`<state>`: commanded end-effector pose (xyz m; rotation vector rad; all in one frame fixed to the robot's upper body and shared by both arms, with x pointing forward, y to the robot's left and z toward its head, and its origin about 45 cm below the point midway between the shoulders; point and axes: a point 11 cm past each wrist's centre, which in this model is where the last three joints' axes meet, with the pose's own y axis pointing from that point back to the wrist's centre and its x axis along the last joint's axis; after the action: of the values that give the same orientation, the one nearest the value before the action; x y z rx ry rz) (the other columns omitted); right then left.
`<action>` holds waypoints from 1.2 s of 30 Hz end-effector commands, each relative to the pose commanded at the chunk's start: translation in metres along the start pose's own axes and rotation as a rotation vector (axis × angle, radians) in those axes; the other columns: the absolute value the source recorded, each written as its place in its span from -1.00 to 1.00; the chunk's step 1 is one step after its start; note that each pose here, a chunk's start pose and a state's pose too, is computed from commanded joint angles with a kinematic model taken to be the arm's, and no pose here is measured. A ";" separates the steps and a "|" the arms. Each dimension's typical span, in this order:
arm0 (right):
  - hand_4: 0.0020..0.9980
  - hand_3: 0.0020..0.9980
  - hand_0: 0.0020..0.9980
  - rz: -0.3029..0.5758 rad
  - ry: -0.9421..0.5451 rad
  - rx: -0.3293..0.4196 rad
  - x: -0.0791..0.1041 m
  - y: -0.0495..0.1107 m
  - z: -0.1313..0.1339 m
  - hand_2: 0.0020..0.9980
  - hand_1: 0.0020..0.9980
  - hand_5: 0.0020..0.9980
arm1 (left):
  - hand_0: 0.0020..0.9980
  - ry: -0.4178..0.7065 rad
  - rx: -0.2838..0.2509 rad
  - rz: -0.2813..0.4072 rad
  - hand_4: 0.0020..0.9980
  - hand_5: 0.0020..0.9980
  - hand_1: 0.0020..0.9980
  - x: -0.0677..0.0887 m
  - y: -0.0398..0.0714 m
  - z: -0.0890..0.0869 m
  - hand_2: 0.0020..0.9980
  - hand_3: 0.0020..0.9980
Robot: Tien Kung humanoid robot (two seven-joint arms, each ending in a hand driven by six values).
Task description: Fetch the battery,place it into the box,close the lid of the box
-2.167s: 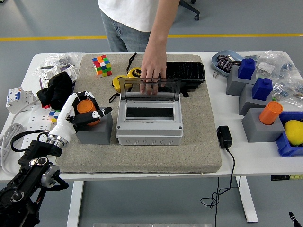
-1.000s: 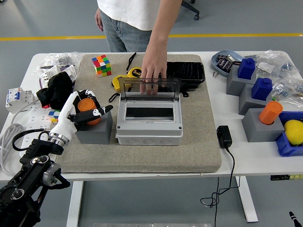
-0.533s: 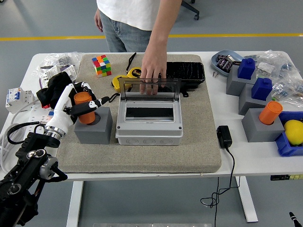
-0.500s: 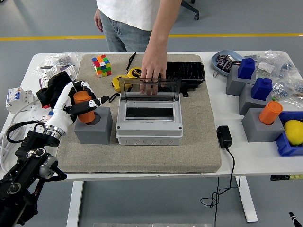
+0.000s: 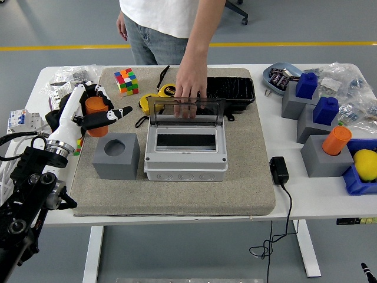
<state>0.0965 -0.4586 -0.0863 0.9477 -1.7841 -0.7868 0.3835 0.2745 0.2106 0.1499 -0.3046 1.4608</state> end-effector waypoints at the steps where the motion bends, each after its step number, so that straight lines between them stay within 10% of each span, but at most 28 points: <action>1: 1.00 0.65 0.73 0.000 0.000 0.001 0.000 0.000 -0.001 0.60 0.70 1.00 | -0.90 -0.038 -0.010 0.003 1.00 -0.99 -0.93 0.001 -0.001 0.004 -0.84 -0.88; 9: 1.00 0.65 0.73 0.002 -0.002 0.003 0.001 0.000 -0.003 0.60 0.70 1.00 | -0.91 -0.304 -0.146 0.112 1.00 -0.80 -0.97 0.005 -0.003 0.056 -0.87 -0.92; 10: 1.00 0.65 0.73 0.002 -0.003 0.004 0.001 0.000 -0.003 0.60 0.70 1.00 | -0.93 -0.336 -0.159 0.117 1.00 -0.43 -1.00 0.004 -0.002 0.061 -0.92 -0.95; 21: 1.00 0.65 0.73 0.012 -0.006 0.014 0.006 -0.001 -0.009 0.60 0.70 1.00 | -0.94 -0.747 -0.312 0.113 0.99 -0.30 -1.00 -0.020 0.005 0.124 -0.92 -0.95; 36: 1.00 0.65 0.73 0.027 -0.009 0.021 0.013 -0.002 -0.013 0.60 0.70 1.00 | -0.93 -0.830 -0.337 -0.032 0.68 -0.03 -1.00 -0.067 0.004 0.127 -0.93 -0.97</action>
<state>0.1060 -0.4724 -0.0780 0.9333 -1.8126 -0.7586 0.3601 0.1751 0.3121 0.4828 -1.2059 1.2324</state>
